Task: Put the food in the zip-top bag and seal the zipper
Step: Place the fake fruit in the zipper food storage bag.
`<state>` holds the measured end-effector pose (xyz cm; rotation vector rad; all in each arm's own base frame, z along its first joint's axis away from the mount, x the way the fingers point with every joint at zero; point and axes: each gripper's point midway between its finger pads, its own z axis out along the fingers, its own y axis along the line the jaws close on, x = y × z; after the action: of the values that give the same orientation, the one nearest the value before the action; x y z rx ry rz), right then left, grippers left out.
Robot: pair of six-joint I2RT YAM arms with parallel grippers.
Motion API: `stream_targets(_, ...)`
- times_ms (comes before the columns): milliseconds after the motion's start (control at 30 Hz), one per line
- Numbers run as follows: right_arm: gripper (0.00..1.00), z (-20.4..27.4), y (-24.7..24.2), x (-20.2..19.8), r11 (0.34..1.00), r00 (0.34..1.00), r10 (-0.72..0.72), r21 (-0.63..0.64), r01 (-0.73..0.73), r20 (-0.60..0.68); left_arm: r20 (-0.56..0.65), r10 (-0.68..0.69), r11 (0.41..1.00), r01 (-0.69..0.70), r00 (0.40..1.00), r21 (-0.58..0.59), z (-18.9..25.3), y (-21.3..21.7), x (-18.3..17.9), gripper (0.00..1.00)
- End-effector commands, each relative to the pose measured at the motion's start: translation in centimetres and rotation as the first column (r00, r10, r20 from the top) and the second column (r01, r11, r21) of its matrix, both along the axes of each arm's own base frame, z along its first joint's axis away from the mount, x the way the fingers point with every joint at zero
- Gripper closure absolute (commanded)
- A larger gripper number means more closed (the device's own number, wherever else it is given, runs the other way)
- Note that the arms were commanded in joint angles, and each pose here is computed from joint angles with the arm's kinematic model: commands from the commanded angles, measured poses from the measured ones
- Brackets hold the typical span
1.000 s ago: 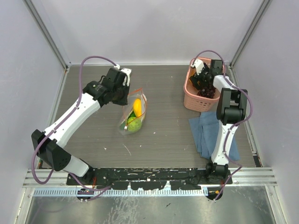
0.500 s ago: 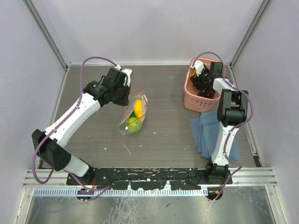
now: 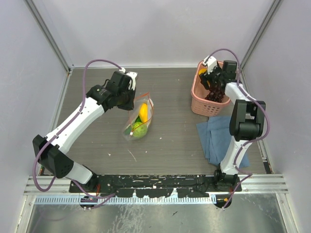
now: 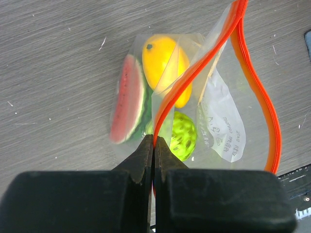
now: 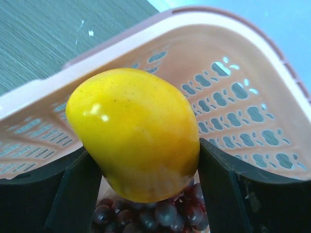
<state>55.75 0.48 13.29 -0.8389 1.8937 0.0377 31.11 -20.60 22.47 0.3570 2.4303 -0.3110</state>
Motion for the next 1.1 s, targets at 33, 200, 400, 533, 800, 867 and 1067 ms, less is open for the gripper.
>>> stream_targets(33,0.52,7.3,1.1,-0.3,0.993,0.987,-0.044,0.12,0.025,0.152,0.08,-0.005,0.998,0.01,0.997,-0.061,2.6,-0.2,0.2,1.0)
stream_targets(200,0.52,9.4,1.6,-1.5,0.972,0.977,-0.101,0.229,0.057,0.189,0.094,-0.002,0.998,0.008,0.996,-0.066,3.1,0.0,0.1,1.0)
stream_targets(400,0.53,12.3,1.7,-3.7,0.937,0.956,-0.197,0.33,0.118,0.218,0.104,0.0,0.997,0.007,0.995,-0.071,3.4,0.1,0.1,1.0)
stream_targets(533,0.54,14.1,1.7,-5.6,0.909,0.938,-0.256,0.388,0.151,0.234,0.105,-0.002,0.997,0.01,0.994,-0.075,3.5,0.0,0.0,1.0)
stream_targets(800,0.55,18.0,5.7,-10.1,0.875,0.936,-0.224,0.48,0.07,0.272,0.113,-0.006,0.997,0.015,0.994,-0.078,3.8,0.1,-0.1,1.0)
stream_targets(867,0.55,18.9,8.0,-11.6,0.879,0.94,-0.177,0.477,0.016,0.293,0.114,-0.007,0.997,0.015,0.993,-0.075,3.8,0.1,-0.1,1.0)
stream_targets(1067,0.55,20.4,14.9,-15.7,0.852,0.941,-0.052,0.507,-0.132,0.333,0.11,-0.008,0.998,0.015,0.994,-0.063,3.7,0.2,-0.1,1.0)
